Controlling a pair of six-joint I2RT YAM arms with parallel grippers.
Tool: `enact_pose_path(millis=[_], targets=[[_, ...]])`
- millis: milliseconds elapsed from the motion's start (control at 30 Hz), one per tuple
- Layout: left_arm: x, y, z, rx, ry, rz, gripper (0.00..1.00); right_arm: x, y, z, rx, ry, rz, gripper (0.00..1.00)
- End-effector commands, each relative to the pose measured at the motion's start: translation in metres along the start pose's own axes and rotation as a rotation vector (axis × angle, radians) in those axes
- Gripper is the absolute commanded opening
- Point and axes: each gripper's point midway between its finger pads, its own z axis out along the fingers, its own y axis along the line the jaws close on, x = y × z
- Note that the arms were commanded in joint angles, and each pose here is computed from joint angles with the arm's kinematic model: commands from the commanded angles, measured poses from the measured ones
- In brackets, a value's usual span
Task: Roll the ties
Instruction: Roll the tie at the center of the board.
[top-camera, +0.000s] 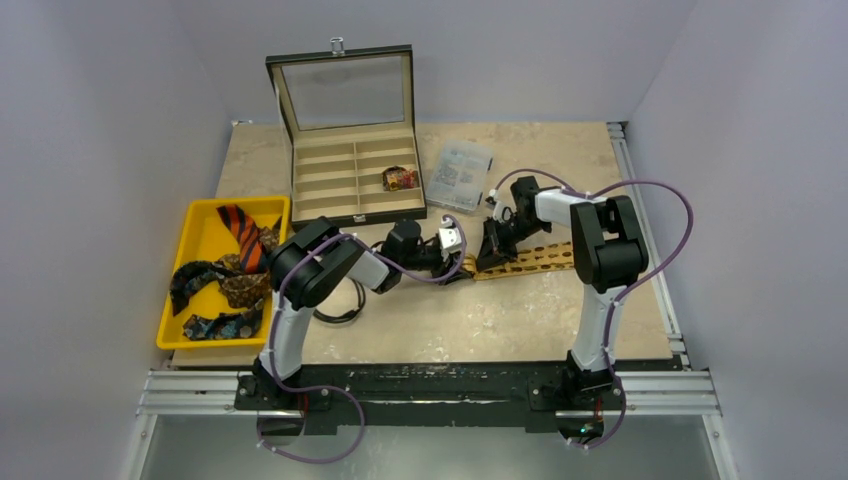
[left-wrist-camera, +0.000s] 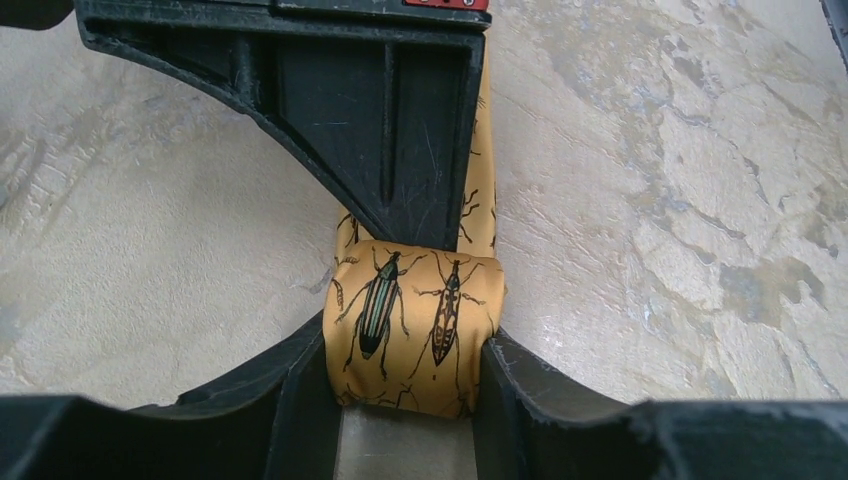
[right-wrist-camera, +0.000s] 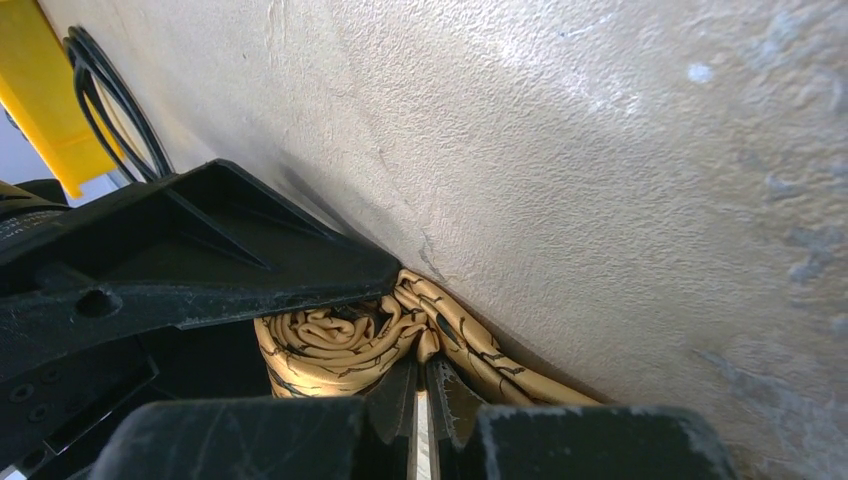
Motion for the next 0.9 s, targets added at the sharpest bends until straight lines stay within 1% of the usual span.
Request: enact_pose_path(millis=[0,100,200,233,267,400,433,567,633,767,867], targets=[[-0.008,-0.013,0.019,0.034,-0.008,0.001,0.31,0.002,-0.060,0.025,0.239,0.016,-0.080,0.00],[0.009,-0.013,0.014,-0.002,0.099,-0.033,0.19,0.001,-0.044,0.021,0.174,0.000,-0.092,0.00],[0.026,-0.012,-0.005,-0.052,0.186,-0.008,0.06,0.001,-0.023,0.010,0.113,-0.012,-0.123,0.00],[0.033,-0.012,-0.012,-0.064,0.218,-0.007,0.02,0.001,-0.016,0.006,0.092,-0.018,-0.132,0.01],[0.040,-0.011,-0.019,-0.077,0.249,-0.013,0.00,0.000,-0.009,0.000,0.075,-0.032,-0.144,0.04],[0.063,-0.012,-0.042,-0.099,0.361,-0.020,0.00,-0.002,0.011,-0.020,0.007,-0.067,-0.163,0.20],[0.066,-0.012,-0.045,-0.103,0.383,-0.015,0.00,-0.003,0.015,-0.025,-0.008,-0.078,-0.165,0.23],[0.075,-0.010,-0.052,-0.110,0.443,-0.010,0.00,-0.011,0.022,-0.046,-0.067,-0.141,-0.159,0.25],[0.076,-0.009,-0.050,-0.114,0.454,-0.016,0.00,-0.014,0.014,-0.045,-0.034,-0.149,-0.157,0.24],[0.073,-0.002,-0.047,-0.137,0.475,-0.045,0.00,-0.002,-0.010,-0.026,0.005,-0.082,-0.092,0.22],[0.063,0.001,-0.045,-0.159,0.474,-0.057,0.00,0.002,-0.028,-0.016,0.061,-0.069,-0.079,0.21]])
